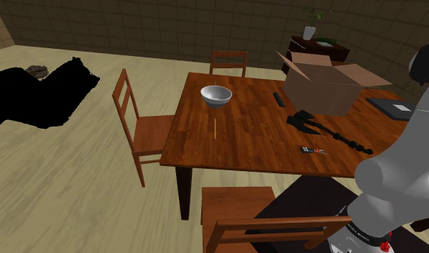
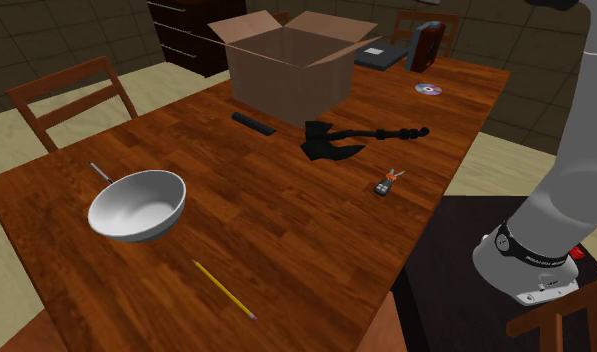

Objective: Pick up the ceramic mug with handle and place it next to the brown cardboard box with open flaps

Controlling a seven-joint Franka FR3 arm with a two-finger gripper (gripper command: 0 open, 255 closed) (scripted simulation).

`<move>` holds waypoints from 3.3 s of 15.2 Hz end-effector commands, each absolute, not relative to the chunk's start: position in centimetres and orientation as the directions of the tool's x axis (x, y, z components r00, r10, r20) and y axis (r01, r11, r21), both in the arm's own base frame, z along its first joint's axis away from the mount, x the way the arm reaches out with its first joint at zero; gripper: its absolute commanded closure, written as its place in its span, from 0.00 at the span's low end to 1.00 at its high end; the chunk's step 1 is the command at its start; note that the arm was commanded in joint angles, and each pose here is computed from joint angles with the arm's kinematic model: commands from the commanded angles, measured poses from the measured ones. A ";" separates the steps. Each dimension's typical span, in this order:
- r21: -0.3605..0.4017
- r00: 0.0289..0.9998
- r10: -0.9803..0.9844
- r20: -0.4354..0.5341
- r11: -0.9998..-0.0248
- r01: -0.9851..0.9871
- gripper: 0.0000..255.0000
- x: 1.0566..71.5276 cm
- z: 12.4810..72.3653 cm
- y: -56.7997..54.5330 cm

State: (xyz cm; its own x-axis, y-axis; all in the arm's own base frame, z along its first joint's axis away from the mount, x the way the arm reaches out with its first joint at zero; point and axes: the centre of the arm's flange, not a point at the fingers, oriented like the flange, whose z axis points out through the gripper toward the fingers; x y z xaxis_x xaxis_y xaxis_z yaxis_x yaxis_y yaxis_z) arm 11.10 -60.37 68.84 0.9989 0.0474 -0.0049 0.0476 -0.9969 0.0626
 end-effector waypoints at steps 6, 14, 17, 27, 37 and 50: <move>0.063 0.999 0.049 -0.005 -0.997 0.049 1.00 11.0 65.3 -60.5; 0.063 0.999 0.049 -0.005 -0.997 0.049 1.00 11.0 61.1 -60.5; 0.063 0.999 0.049 -0.005 -0.997 0.049 1.00 11.0 59.5 -60.5; 0.063 0.999 0.049 -0.005 -0.997 0.049 1.00 11.0 54.2 -60.5; 0.063 0.999 0.049 -0.005 -0.997 0.049 1.00 11.0 49.0 -60.5; 0.063 0.999 0.049 -0.005 -0.997 0.049 1.00 11.0 42.1 -60.5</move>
